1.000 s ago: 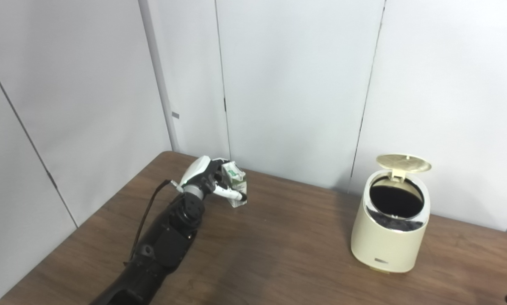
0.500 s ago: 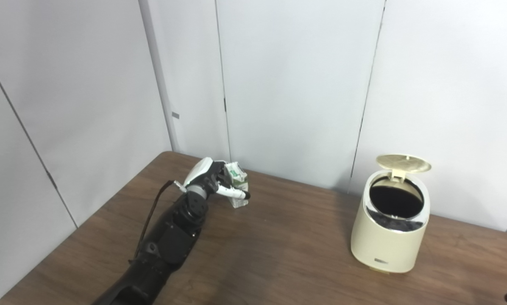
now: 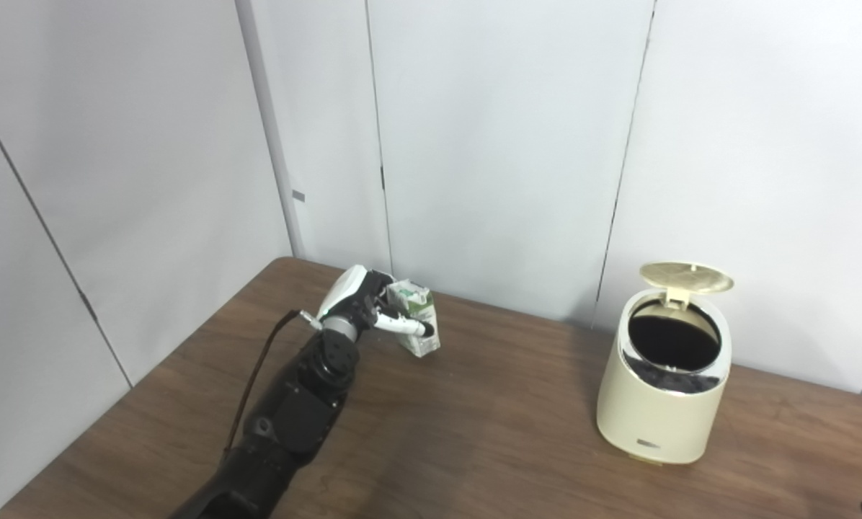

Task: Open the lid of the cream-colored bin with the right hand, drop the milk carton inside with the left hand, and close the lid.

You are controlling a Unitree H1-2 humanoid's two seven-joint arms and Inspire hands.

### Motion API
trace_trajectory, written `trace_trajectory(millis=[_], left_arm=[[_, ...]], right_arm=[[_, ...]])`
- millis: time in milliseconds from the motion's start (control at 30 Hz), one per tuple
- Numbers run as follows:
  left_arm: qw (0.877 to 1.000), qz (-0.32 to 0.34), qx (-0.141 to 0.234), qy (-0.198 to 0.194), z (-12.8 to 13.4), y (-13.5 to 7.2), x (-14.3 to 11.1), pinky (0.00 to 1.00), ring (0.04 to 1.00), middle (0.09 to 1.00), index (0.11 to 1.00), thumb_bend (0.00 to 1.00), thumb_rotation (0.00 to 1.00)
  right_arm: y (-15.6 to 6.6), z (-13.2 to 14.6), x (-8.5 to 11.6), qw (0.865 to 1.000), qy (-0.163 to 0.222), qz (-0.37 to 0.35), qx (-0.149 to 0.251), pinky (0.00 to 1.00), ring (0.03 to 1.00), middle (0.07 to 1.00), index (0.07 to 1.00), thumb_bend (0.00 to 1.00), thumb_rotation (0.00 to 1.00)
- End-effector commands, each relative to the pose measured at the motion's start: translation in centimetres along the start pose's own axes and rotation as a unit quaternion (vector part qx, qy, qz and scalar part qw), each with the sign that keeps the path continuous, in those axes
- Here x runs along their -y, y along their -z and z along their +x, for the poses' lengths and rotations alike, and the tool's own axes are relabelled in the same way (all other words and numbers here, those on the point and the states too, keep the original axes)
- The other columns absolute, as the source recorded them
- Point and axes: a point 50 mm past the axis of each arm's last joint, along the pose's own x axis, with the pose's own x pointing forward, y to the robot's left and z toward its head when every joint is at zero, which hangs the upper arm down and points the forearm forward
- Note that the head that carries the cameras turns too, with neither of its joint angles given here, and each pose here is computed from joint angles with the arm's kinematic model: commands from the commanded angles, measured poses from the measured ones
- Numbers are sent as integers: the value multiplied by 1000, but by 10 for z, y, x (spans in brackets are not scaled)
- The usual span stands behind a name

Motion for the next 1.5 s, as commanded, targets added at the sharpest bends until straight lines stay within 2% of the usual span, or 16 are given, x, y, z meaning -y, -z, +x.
trace_trajectory(millis=[0,300,400,700,733,800,1133,1233,1333,1467], left_arm=[[998,3,47,-52,7,-19,-27,523,480,523,457,498,0],[994,-2,74,-81,-1,-20,-34,490,468,522,458,499,0],[992,-13,93,-89,-8,-24,-37,465,453,519,466,500,0],[981,-60,146,-116,-34,-51,-28,475,465,514,461,500,0],[979,-65,152,-116,-37,-56,-26,429,464,507,451,486,0],[978,-68,161,-114,-43,-64,-23,404,464,503,449,480,0],[968,-76,226,-83,-76,-113,-7,373,474,515,458,476,0],[963,-91,243,-72,-84,-123,-2,352,475,532,464,474,0],[956,-90,272,-59,-90,-132,3,359,463,516,480,476,0],[949,-85,299,-46,-100,-146,5,359,462,515,485,476,0]], right_arm=[[-16,7,3,999,2,0,39,530,723,770,753,848,815],[-15,7,3,999,3,2,35,534,726,771,753,856,819],[-14,8,4,999,2,1,37,537,724,769,752,847,818],[-15,8,3,999,7,-4,34,568,749,792,777,812,828],[-15,8,2,999,7,-6,34,571,753,795,782,802,830],[-15,8,2,999,7,-9,34,577,760,800,789,788,835],[-20,6,-1,999,9,-16,35,610,782,821,820,671,839],[-22,6,-4,999,4,-1,37,629,785,825,822,602,813],[-24,5,-5,999,-7,23,40,696,836,854,848,608,759],[-30,4,-8,999,-3,22,35,722,849,859,845,604,741]])
